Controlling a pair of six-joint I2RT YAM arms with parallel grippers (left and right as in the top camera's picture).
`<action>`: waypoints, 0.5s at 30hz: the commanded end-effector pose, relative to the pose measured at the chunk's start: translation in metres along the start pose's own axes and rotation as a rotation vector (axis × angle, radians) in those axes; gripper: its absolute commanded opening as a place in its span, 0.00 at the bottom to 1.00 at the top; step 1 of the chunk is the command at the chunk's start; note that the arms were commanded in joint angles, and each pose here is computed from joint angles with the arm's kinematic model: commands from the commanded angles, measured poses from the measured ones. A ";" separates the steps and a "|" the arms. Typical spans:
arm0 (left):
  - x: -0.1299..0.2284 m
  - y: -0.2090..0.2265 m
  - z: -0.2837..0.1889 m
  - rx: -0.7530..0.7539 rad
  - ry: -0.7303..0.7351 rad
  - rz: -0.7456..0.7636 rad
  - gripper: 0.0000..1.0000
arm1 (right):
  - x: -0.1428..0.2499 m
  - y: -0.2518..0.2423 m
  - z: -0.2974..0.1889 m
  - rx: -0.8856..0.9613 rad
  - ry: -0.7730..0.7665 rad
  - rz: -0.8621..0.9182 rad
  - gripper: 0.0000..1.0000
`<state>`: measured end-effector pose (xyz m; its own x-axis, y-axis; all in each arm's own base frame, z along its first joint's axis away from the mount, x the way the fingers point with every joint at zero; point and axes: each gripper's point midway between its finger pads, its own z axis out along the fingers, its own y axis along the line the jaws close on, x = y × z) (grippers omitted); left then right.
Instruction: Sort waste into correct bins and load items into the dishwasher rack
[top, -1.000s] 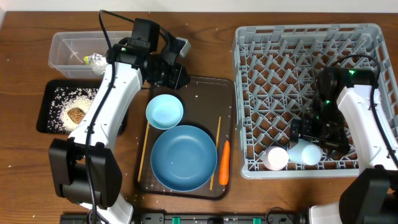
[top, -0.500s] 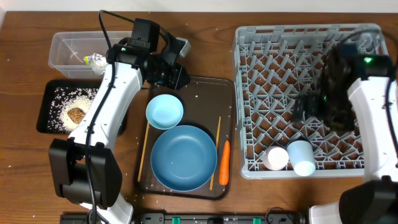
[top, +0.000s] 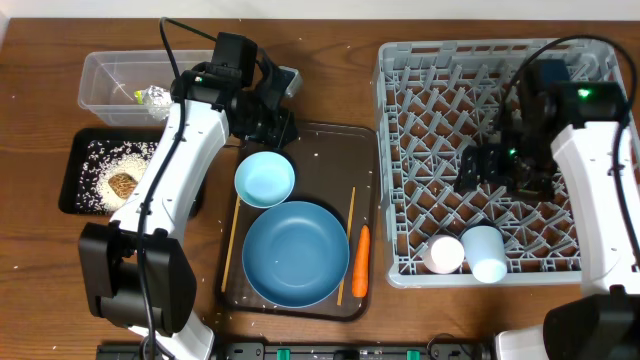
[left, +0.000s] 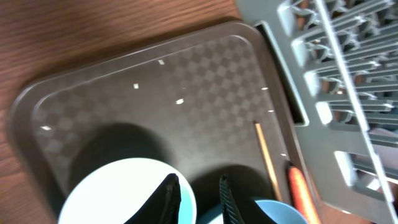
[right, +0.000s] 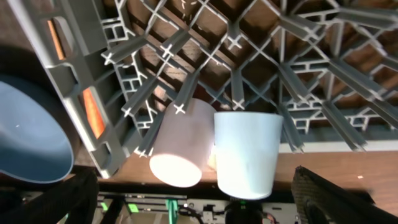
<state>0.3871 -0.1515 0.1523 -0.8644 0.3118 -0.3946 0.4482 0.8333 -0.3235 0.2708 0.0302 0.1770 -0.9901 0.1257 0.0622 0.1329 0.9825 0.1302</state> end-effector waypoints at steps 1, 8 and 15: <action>0.005 0.012 0.003 -0.066 0.023 -0.004 0.24 | -0.005 0.012 0.005 -0.023 -0.024 -0.045 0.91; 0.010 0.025 0.004 -0.138 0.042 -0.021 0.24 | -0.032 0.069 0.007 -0.069 -0.179 -0.226 0.92; 0.021 0.057 -0.004 -0.301 0.048 -0.259 0.43 | -0.063 0.149 0.005 -0.155 -0.386 -0.406 0.92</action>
<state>0.3920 -0.1148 0.1351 -0.9256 0.2021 -0.3202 0.2691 0.9459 -0.1811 0.3479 0.1468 0.1905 -0.9209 -0.1567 -0.3570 -0.2407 0.9488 0.2044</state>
